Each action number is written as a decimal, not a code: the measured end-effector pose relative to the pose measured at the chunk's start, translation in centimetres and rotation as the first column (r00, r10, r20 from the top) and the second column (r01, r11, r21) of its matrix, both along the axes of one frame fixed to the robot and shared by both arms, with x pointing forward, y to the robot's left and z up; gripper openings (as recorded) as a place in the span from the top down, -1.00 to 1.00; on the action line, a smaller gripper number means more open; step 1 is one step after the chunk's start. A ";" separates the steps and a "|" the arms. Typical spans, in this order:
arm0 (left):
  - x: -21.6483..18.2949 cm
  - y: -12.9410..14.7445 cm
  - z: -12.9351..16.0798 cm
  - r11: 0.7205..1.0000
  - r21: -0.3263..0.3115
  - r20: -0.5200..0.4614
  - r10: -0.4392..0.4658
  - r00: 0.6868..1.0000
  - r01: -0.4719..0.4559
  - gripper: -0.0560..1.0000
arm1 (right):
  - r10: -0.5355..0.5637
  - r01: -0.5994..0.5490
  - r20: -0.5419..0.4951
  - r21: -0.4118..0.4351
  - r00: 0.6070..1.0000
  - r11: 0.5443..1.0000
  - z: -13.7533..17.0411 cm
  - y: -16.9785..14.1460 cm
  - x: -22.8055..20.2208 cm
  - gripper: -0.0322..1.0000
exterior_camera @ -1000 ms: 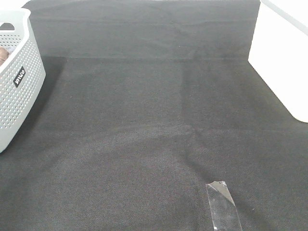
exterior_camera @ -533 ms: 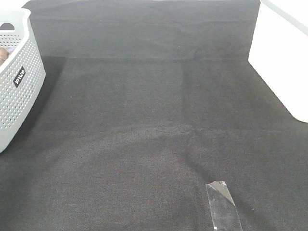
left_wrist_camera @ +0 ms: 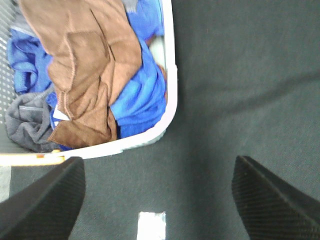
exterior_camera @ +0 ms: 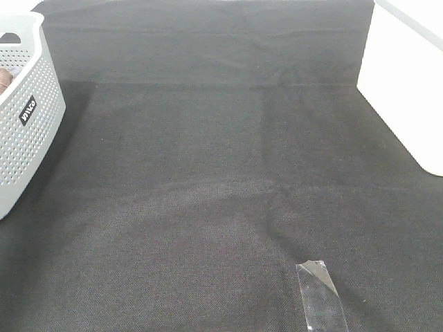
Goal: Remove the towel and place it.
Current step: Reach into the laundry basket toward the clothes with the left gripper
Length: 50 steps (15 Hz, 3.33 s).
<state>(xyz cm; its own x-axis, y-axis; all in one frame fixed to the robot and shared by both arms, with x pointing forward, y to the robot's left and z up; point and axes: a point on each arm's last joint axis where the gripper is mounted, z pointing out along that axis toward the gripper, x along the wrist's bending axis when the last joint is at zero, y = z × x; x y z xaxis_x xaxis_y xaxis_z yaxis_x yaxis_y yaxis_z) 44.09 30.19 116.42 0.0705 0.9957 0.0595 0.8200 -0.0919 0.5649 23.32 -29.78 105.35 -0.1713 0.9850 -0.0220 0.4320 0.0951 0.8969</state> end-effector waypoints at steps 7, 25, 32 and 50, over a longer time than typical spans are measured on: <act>9.4 0.2 -0.6 0.994 0.026 -0.113 -0.098 0.989 0.102 -0.55 | 0.000 0.000 0.000 0.000 1.000 1.000 0.0 0.0 0.0 -0.12; 17.1 15.2 -10.0 0.973 -0.220 -0.182 -0.105 0.978 0.064 -0.55 | 0.000 0.000 0.000 0.000 1.000 1.000 0.0 0.0 0.0 -0.12; 19.1 16.2 -14.3 0.962 -0.266 -0.248 -0.133 0.960 0.065 -0.55 | 0.000 0.000 0.000 0.000 1.000 1.000 0.0 0.0 0.0 -0.12; 20.7 14.8 -17.1 0.970 -0.225 -0.302 -0.163 0.939 0.096 -0.35 | 0.000 0.000 0.000 0.000 1.000 1.000 0.0 0.0 0.0 -0.12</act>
<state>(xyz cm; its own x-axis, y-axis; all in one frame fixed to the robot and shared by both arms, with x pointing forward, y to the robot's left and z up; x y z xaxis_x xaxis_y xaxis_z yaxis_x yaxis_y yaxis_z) 64.82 45.00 99.27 0.1816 0.9649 -0.1899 0.9474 -0.1199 0.2967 23.32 -29.78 105.35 -0.1713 0.9850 -0.0220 0.4320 0.0951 0.8969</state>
